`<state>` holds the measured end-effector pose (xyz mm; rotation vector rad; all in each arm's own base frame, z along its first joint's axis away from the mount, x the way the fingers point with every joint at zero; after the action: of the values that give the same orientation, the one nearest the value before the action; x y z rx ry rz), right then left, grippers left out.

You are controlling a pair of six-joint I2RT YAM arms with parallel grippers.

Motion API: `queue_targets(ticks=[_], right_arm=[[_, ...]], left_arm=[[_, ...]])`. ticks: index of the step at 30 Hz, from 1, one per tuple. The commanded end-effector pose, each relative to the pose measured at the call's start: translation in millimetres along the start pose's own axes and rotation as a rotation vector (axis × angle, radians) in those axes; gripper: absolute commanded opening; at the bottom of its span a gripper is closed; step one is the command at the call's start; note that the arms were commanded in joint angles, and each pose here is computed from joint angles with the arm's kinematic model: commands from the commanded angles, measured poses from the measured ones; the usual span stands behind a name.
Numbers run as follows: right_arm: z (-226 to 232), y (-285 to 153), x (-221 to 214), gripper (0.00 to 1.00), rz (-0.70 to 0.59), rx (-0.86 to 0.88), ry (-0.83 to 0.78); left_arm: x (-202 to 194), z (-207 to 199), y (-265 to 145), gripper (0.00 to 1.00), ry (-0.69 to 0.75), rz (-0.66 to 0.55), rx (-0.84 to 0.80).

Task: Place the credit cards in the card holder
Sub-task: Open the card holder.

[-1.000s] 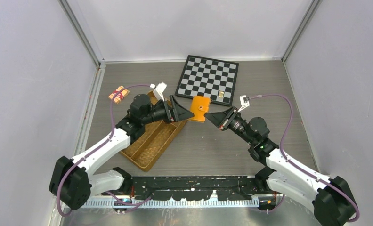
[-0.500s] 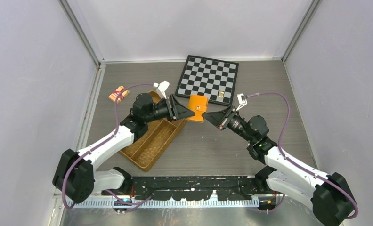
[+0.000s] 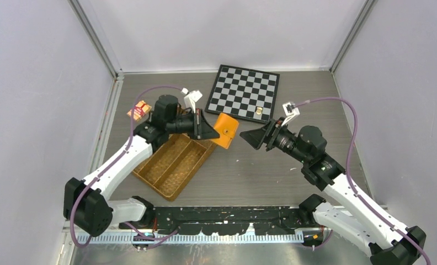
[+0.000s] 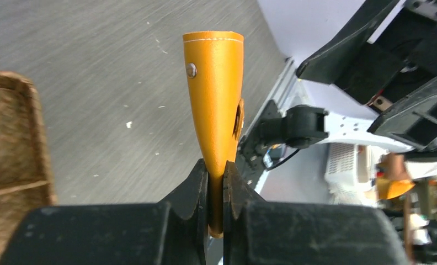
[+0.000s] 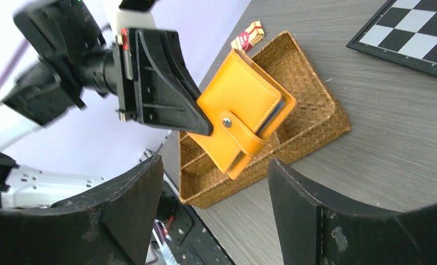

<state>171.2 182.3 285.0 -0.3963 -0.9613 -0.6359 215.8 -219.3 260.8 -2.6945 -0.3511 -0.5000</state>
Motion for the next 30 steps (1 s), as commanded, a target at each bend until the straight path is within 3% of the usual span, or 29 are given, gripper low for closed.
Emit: queue_targets(ticks=[1, 7, 13, 23, 30], right_arm=[[1, -6, -8, 0.74, 0.217, 0.014, -0.143], [25, 5, -9, 0.65, 0.373, 0.271, -0.117], [28, 19, -22, 0.51, 0.476, 0.35, -0.084], [29, 31, -38, 0.49, 0.52, 0.383, -0.095], [35, 32, -46, 0.46, 0.556, 0.415, -0.086]], left_arm=[[-14, 6, -22, 0.0, 0.197, 0.244, 0.069], [-26, 8, -21, 0.0, 0.222, 0.382, -0.048], [-33, 4, -22, 0.0, 0.204, 0.421, -0.134], [-39, -11, -26, 0.0, 0.199, 0.445, -0.273], [-38, -13, -27, 0.0, 0.211, 0.432, -0.275]])
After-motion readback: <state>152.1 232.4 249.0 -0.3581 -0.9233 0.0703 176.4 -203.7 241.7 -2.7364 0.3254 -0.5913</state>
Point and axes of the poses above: each gripper's point midway between its finger pads, its own y axis out along the fingers, its own z axis along the line the jaws close on, x = y × z, the point moved 7 cm from there along -y, back along the fingers, and after that the axes turned 13 degrees about -y, right-handed, at the moved point
